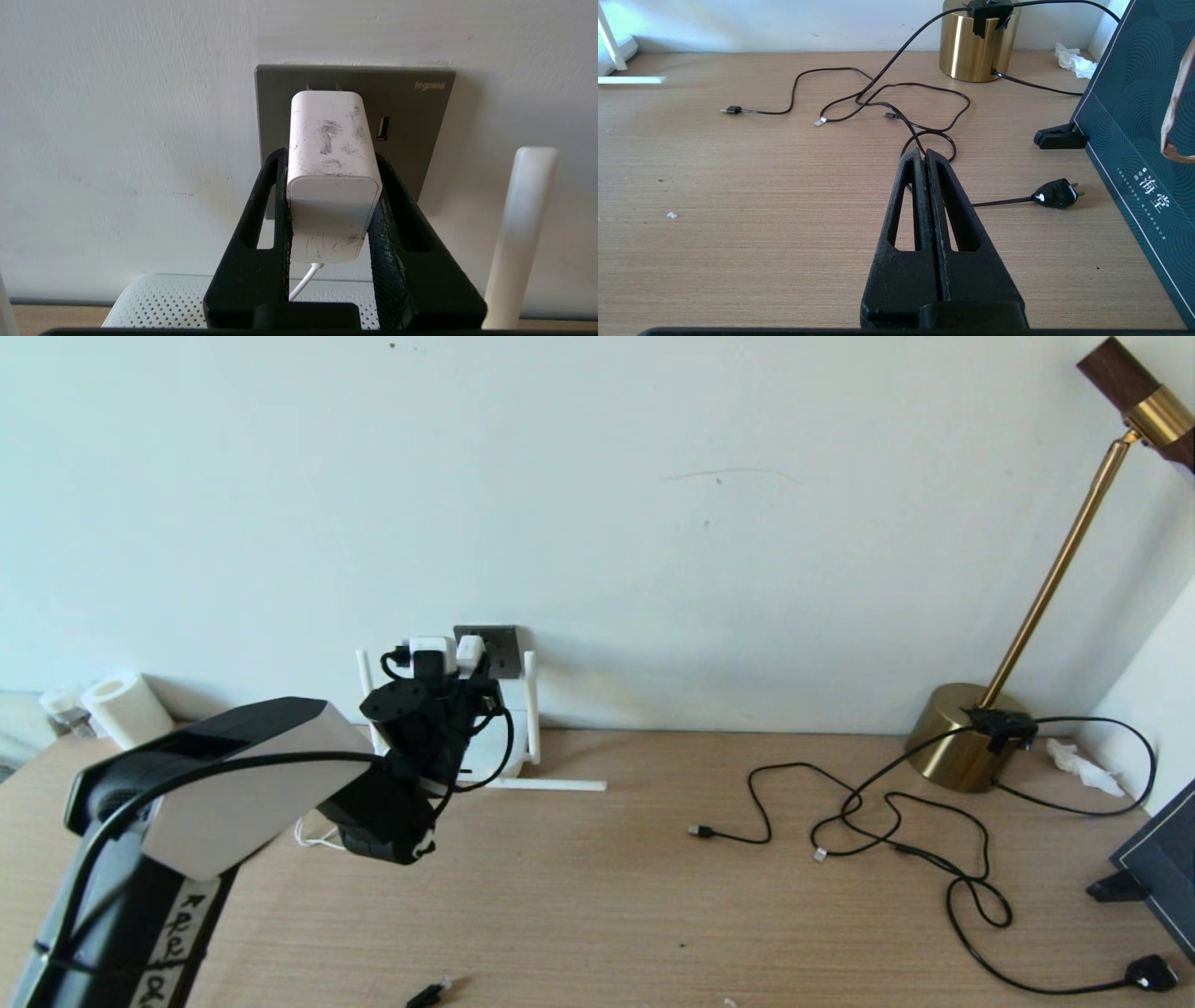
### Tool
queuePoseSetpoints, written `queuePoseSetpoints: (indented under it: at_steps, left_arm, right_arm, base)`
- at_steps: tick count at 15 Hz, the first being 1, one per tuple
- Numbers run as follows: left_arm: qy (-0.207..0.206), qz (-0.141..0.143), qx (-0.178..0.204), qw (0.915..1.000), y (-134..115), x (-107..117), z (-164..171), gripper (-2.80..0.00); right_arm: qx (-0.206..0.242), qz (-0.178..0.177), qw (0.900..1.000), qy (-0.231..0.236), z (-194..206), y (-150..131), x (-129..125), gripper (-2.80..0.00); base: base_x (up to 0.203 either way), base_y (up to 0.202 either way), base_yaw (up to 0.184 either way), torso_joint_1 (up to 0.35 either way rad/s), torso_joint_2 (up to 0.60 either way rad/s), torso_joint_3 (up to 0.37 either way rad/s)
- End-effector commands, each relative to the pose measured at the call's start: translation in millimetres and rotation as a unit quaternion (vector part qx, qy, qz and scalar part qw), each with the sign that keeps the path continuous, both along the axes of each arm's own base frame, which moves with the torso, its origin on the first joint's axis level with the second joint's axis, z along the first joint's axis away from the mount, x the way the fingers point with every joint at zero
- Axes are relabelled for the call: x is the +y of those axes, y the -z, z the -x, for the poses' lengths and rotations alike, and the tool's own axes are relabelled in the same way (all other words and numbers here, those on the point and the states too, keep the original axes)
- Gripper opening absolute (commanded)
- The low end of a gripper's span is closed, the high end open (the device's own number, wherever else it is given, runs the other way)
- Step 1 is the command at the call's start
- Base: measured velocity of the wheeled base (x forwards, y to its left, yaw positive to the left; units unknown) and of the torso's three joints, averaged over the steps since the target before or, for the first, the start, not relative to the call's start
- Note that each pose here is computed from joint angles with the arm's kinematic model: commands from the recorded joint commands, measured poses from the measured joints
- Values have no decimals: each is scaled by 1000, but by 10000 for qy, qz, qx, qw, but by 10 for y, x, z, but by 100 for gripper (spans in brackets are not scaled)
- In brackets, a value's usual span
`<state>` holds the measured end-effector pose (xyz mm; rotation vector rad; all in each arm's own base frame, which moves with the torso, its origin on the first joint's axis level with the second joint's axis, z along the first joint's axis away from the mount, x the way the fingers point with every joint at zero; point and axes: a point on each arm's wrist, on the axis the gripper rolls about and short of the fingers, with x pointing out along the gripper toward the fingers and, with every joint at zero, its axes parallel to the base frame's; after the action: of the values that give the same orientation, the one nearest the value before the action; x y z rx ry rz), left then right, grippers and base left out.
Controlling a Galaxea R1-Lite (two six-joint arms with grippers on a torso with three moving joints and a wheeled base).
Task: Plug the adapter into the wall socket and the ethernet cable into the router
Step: Plug plug into socket
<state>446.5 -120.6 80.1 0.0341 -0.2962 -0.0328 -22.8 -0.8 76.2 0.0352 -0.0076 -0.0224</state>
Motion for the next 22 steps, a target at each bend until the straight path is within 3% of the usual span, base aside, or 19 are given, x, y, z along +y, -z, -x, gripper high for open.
queuePoseSetpoints:
  at_steps: [1,22]
  left_arm:
    - [-23,3,7,10000,3,7,19,-280]
    - [87,-47,94,9999,62,-21,36,-280]
  right_arm:
    - [-2,-1,10000,2,0,0,0,-280]
    - [-2,-1,10000,2,0,0,0,-280]
  base:
    - [0,0,0,0,0,0]
    - [0,0,0,0,0,0]
